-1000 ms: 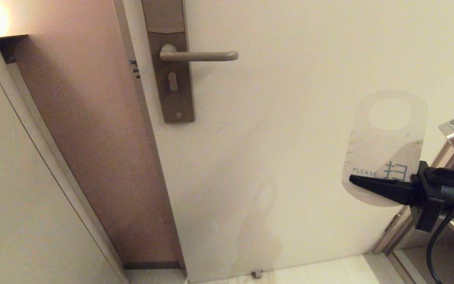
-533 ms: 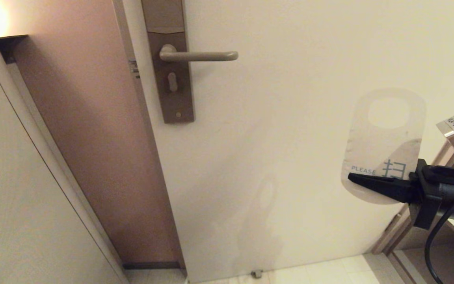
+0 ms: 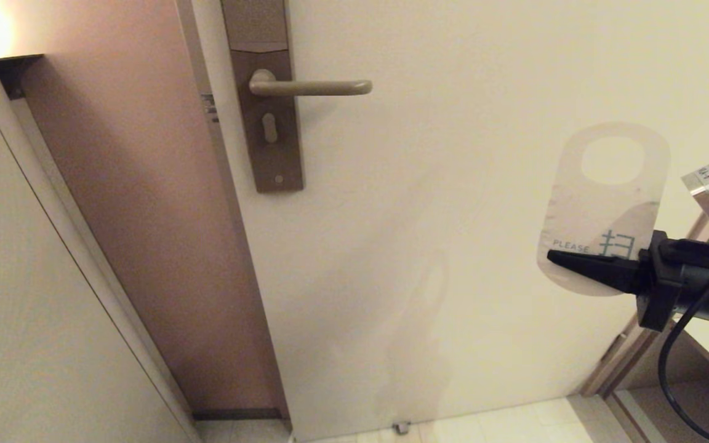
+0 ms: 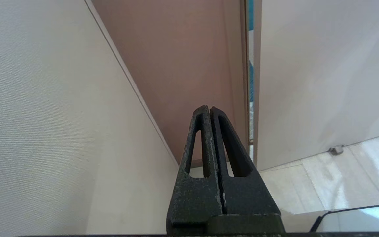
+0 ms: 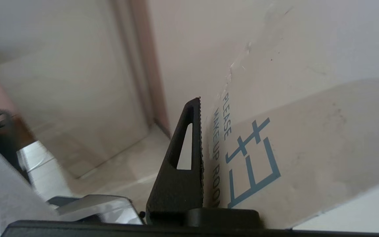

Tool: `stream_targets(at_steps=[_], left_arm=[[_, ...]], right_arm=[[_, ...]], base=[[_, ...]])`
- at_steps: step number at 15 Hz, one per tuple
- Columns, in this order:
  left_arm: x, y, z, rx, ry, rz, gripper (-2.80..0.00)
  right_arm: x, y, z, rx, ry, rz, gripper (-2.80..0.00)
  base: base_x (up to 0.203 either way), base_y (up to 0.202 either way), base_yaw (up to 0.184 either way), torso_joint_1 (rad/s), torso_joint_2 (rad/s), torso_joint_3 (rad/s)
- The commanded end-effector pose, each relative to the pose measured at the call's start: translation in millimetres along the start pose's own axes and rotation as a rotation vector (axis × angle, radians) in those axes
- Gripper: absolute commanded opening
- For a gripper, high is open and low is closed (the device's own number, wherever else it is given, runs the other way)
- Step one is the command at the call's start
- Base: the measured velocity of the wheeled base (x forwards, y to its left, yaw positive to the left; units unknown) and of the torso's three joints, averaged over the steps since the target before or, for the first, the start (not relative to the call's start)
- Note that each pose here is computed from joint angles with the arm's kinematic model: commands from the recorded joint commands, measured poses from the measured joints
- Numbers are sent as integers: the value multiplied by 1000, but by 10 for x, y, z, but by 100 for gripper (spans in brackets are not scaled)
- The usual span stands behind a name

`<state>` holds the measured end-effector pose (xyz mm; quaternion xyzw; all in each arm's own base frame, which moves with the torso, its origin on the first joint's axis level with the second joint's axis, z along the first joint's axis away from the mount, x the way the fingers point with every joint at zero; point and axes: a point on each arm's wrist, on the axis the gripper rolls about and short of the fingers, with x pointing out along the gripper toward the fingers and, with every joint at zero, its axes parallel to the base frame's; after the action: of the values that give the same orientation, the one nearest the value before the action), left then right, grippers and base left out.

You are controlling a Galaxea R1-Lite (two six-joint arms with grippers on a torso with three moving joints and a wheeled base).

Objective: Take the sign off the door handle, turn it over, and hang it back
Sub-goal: Hang the sign back with the other side facing out

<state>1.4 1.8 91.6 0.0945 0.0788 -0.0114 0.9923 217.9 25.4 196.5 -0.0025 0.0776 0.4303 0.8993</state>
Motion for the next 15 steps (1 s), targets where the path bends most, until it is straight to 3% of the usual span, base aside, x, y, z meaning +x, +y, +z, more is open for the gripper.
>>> stream_targets(at_steps=[1, 11, 15], left_arm=[[5, 0, 1, -2, 4, 0, -280], [4, 4, 4, -9, 5, 23, -280], [3, 0, 1, -41, 23, 111, -280]], right_arm=[[-58, -58, -33, 11, 3, -33, -280], [-100, -76, -40, 13, 1, -53, -280], [-118, -56, -18, 4, -6, -54, -280]], base=[[0, 0, 0, 0, 0, 0], [0, 0, 0, 0, 0, 0], [0, 0, 0, 0, 0, 0]])
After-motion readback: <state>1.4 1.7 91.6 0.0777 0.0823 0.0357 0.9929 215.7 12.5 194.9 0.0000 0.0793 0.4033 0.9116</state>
